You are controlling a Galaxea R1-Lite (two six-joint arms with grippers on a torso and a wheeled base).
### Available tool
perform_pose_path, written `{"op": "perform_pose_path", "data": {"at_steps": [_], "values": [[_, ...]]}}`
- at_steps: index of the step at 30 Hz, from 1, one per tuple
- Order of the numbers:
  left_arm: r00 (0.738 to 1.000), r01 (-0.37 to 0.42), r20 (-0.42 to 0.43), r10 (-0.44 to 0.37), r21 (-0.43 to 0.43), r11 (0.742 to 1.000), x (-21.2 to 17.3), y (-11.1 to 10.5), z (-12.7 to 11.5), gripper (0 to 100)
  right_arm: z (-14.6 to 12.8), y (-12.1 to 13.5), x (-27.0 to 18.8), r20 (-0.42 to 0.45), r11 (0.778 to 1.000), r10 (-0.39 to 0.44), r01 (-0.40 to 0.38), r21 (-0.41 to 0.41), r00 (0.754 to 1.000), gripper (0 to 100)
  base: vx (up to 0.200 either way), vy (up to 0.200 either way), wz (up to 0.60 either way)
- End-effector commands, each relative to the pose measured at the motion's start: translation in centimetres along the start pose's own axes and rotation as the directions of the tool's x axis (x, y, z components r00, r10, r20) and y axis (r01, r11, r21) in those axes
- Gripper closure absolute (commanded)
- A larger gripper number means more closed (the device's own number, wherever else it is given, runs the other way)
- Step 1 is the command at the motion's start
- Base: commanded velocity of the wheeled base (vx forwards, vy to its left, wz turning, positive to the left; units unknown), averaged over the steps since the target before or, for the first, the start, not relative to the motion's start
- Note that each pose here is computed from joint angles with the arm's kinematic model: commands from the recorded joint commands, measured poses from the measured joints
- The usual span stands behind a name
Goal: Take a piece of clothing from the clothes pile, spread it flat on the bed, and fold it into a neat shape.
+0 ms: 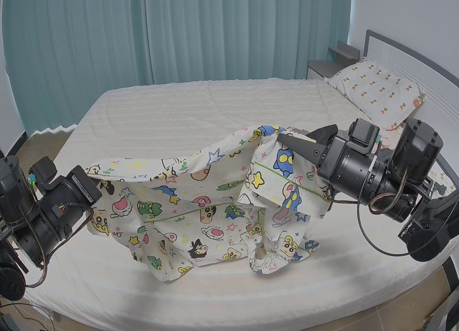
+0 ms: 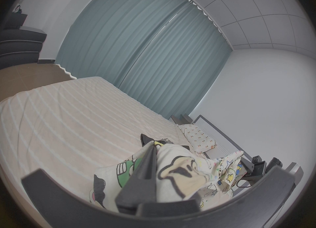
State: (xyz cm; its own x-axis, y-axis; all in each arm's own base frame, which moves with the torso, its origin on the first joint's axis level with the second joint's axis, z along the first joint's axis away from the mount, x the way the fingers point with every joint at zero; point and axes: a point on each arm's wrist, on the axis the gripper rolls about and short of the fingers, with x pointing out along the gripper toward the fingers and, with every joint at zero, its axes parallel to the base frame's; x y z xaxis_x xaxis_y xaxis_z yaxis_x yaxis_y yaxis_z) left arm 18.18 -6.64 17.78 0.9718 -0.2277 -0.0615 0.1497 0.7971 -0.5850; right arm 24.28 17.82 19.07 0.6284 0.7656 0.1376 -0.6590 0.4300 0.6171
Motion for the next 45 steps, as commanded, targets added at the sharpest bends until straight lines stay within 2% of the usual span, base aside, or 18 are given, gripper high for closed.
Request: {"op": "perform_pose_path", "data": {"at_steps": [1,22,31,45], "values": [[1.000,-0.003,0.007,0.003,-0.001,1.000,0.0,0.0,0.1,100,0.0,0.2,0.0,0.001,1.000,0.007,-0.007,-0.001,1.000,100,0.000,0.200,0.00],[1.000,0.002,0.029,-0.002,-0.004,1.000,-0.4,0.0,0.5,100,0.3,1.1,-0.3,0.012,0.999,0.032,-0.032,-0.007,0.999,100,0.000,0.200,0.00],[1.000,0.009,0.028,-0.009,-0.009,1.000,-0.8,0.0,0.5,100,0.1,1.2,-1.5,-0.001,1.000,0.019,-0.019,-0.004,1.000,100,0.000,0.000,0.00],[0.999,0.030,0.041,-0.030,-0.010,0.999,-2.2,-0.1,0.6,100,0.5,2.5,-3.9,0.011,0.999,0.042,-0.041,-0.010,0.999,100,-0.200,0.000,0.00]]}}
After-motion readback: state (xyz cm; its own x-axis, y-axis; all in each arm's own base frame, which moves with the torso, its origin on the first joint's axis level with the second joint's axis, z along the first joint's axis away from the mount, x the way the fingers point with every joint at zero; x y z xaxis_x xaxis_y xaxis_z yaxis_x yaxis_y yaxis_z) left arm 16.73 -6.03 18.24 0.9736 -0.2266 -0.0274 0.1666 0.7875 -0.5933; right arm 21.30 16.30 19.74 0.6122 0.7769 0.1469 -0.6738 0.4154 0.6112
